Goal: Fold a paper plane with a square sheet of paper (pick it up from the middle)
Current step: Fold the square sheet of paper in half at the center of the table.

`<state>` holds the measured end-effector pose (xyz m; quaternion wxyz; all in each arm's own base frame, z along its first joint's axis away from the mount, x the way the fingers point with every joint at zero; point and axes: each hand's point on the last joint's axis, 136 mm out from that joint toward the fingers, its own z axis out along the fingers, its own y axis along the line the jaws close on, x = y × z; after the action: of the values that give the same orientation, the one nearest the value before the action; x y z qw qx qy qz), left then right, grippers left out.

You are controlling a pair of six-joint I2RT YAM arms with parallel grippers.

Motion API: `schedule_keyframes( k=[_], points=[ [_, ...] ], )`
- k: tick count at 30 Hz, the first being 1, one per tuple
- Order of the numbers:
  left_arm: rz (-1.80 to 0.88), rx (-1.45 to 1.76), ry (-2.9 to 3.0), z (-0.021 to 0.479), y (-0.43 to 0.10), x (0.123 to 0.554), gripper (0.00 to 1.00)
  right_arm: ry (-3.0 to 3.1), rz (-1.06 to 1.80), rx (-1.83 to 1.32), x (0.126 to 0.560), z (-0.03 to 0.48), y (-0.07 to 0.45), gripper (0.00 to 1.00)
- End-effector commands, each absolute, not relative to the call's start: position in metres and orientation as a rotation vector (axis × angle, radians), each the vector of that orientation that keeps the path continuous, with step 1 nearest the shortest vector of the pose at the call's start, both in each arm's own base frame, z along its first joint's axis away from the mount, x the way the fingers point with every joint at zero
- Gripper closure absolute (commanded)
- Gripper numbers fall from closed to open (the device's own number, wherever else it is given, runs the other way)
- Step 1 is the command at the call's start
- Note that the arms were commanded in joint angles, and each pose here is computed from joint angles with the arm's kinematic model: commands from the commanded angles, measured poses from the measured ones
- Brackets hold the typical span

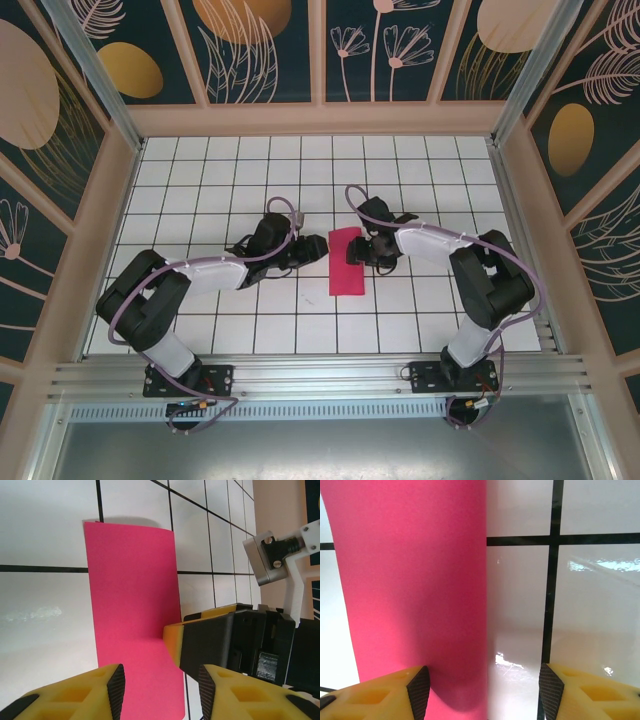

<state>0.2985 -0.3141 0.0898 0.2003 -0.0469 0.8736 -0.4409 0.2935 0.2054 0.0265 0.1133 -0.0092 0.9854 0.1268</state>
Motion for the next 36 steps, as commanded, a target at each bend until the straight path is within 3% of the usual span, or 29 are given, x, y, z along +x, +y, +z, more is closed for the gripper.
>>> schedule_keyframes(
  k=[1, 36],
  points=[
    [-1.243, -0.143, 2.410, 0.096, -0.319, 0.307, 0.54, 2.904, 0.312, -0.075, 0.293, 0.029, 0.199, 0.37],
    [-1.243, -0.139, 2.431, 0.090, -0.324, 0.310, 0.57, 2.911, 0.266, 0.050, 0.300, 0.015, 0.192, 0.38]
  ],
)
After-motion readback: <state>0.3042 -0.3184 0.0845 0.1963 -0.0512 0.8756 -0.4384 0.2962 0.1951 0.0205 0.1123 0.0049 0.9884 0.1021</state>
